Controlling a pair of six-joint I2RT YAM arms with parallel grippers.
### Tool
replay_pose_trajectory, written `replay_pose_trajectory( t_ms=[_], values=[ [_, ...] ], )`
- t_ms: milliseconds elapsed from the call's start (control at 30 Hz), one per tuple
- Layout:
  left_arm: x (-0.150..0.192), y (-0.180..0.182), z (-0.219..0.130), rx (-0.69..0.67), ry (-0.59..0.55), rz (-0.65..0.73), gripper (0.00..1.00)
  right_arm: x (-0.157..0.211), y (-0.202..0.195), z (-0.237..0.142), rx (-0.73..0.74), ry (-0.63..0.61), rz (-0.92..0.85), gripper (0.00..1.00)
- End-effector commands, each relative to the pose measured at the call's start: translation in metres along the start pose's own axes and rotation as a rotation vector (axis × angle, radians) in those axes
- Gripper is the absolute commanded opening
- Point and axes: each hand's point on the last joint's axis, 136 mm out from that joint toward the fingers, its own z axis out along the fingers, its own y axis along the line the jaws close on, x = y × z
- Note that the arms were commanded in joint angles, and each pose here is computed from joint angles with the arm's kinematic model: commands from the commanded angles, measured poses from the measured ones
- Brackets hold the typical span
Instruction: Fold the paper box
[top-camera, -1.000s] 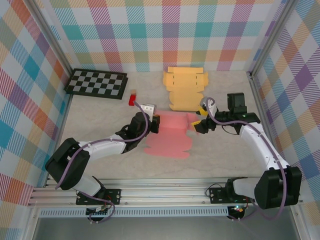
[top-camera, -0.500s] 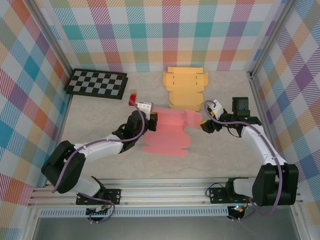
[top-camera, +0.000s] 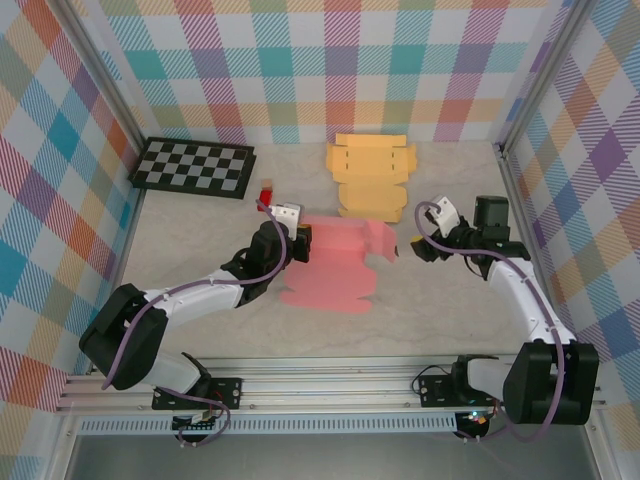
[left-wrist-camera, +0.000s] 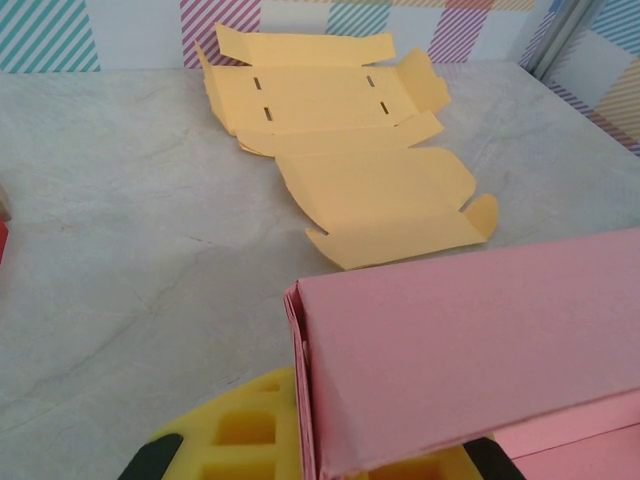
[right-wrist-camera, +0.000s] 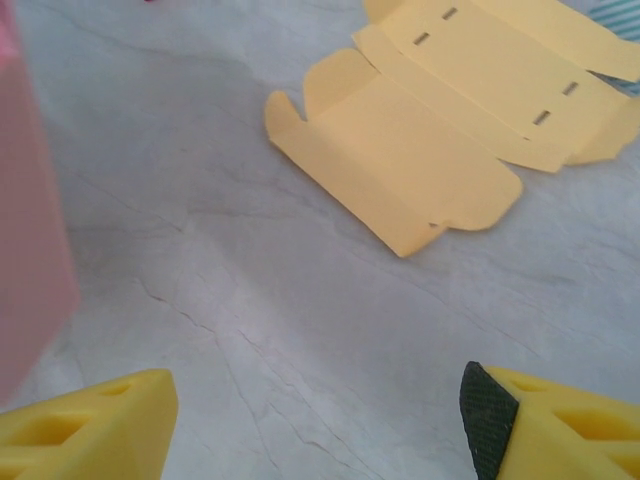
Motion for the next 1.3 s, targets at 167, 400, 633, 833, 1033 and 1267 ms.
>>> replay_pose_trajectory(
  t_ms=[167,400,633,833,1033,1267],
  values=[
    [-0.018,-0.010,-0.009,0.076,-0.049,-0.024,0.00,-0.013,0.052,0.017,-0.266,-0.045,-0.008,0.76],
    [-0.017,-0.021,-0.007,0.136,-0.046,-0.028,0.00,-0.035,0.071,0.014,-0.373,-0.092,0.000,0.75],
    [-0.023,-0.034,-0.008,0.209,-0.063,-0.048,0.00,-0.044,0.083,0.017,-0.423,-0.095,-0.001,0.75],
    [-0.026,-0.045,-0.009,0.264,-0.065,-0.050,0.00,-0.048,0.089,0.024,-0.429,-0.082,-0.006,0.75],
    [-0.025,-0.043,-0.008,0.250,-0.061,-0.049,0.00,-0.057,0.096,0.031,-0.433,-0.078,-0.003,0.75],
    [-0.022,-0.032,-0.007,0.191,-0.055,-0.054,0.00,-0.069,0.102,0.046,-0.416,-0.053,0.025,0.75]
  ],
)
